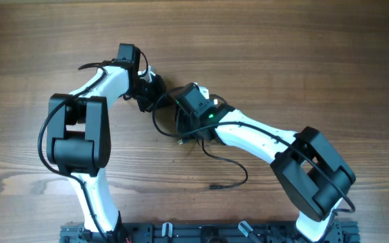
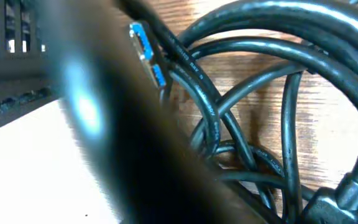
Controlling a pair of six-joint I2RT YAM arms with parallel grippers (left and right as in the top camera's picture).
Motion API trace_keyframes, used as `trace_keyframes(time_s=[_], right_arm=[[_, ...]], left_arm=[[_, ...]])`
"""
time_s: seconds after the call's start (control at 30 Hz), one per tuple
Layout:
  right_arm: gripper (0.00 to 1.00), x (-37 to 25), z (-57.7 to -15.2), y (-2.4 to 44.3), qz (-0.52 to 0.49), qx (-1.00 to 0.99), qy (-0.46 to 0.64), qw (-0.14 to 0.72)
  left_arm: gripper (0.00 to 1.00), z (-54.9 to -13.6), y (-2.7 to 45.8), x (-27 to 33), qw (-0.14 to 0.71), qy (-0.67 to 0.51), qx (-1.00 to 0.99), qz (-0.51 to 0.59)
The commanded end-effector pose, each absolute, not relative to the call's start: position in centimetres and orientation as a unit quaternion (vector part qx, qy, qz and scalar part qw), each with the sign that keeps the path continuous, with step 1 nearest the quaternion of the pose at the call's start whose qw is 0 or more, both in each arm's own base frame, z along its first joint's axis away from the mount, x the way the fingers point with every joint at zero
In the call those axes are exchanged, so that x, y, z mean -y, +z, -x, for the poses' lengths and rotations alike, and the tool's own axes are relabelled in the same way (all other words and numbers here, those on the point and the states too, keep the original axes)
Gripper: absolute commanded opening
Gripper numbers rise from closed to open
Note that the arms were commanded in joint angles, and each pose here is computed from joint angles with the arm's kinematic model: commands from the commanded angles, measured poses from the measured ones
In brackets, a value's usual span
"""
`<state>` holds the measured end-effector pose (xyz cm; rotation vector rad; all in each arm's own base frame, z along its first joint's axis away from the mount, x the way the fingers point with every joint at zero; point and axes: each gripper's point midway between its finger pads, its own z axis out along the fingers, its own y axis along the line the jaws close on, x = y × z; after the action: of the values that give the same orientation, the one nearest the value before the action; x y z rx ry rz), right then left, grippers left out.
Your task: Untangle cables
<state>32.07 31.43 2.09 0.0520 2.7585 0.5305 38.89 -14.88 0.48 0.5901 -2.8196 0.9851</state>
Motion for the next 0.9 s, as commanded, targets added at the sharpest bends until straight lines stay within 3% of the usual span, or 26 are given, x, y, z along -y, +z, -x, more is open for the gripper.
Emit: trace_keyframes(time_s=[0.0,0.23,0.43,0.63,0.67,0.7,0.87], right_arm=[[0.22,-31.4,-33.0,3.2,-0.002,-0.964,0.192,0.186],[0.37,-31.4,-34.5,4.4,0.015,-0.955,0.185,0.231],[0.37,-30.9,-34.7,4.3,0.007,-0.956,0.171,0.239],[0.27,-30.6,-34.5,2.7,-0.029,-0.961,0.166,0.219],[0.20,-30.5,-34.4,2.2,-0.039,-0.962,0.165,0.214],[0.04,-30.4,-34.4,2.2,-0.038,-0.963,0.163,0.213],[0.04,-30.1,-35.0,6.4,-0.045,-0.951,0.193,0.237]], left_arm=[[0.10,-38.4,-0.1,15.0,0.059,0.319,0.925,-0.198],[0.10,-38.4,-0.1,15.0,0.059,0.319,0.925,-0.198],[0.10,-38.4,-0.1,15.0,0.059,0.319,0.925,-0.198],[0.10,-38.4,-0.1,15.0,0.059,0.319,0.925,-0.198],[0.10,-38.4,-0.1,15.0,0.059,0.319,0.925,-0.198],[0.10,-38.4,-0.1,15.0,0.059,0.319,0.925,-0.198],[0.10,-38.4,-0.1,15.0,0.059,0.320,0.925,-0.195]])
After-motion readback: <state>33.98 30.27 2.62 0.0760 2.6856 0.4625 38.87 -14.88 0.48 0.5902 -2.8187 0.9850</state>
